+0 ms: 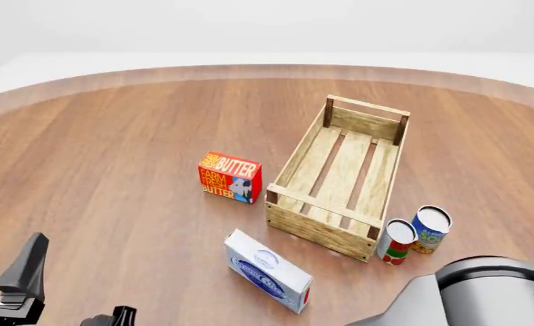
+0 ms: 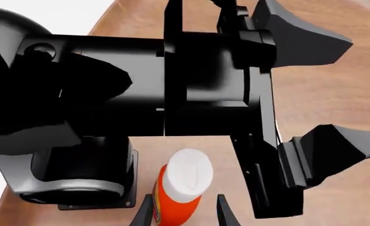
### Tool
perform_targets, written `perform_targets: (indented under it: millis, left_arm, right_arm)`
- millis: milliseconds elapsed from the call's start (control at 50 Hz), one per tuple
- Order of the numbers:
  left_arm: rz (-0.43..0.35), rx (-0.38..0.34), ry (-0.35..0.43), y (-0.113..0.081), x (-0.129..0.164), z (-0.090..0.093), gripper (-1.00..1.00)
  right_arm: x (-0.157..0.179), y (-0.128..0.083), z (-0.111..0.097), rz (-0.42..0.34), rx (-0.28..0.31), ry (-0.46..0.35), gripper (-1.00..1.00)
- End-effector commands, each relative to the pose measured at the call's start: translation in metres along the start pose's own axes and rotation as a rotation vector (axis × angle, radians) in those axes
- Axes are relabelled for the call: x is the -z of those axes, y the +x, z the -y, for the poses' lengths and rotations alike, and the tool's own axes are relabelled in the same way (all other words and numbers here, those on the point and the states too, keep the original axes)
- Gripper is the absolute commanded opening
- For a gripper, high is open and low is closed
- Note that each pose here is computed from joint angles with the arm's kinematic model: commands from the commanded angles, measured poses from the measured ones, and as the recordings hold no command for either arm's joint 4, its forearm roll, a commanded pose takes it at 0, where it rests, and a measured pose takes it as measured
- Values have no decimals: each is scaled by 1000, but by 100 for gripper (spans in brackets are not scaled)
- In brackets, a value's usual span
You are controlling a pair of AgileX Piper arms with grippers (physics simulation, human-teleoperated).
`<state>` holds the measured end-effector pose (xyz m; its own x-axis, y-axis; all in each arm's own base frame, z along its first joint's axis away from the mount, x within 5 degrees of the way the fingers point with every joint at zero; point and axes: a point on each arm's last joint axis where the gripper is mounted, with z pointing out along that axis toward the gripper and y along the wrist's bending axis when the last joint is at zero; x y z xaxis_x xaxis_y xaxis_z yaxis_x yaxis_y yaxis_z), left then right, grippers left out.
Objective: Pick up the ketchup, and put it in the wooden tray.
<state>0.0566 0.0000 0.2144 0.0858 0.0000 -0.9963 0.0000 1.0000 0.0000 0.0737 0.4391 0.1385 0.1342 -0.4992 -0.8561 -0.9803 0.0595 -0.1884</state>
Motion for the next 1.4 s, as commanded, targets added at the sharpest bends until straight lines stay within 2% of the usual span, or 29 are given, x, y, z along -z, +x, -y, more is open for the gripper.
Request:
perform_targets:
  millis: [20,380,400,620,780,1180,1400]
  left_arm:
    - [0,0,0,0,0,0,100]
    - [0,0,0,0,0,0,100]
    - [0,0,0,0,0,0,100]
    - [0,0,0,0,0,0,100]
    - [0,0,0,0,0,0,100]
    - [0,0,0,0,0,0,100]
    - [0,0,0,0,0,0,100]
  right_arm:
    - [-10,4,-1,-6,-3,-2,100]
    - [-18,5,1,-6,-3,2,100]
    - [-18,5,2,-5,-5,4,-100]
    - [-15,8,8,-5,-13,17,-100]
    - [1,10,31,-4,-25,66,-100]
    - [31,31,83,-31,-67,183,-100]
    - [56,19,104,-24,-74,231,-100]
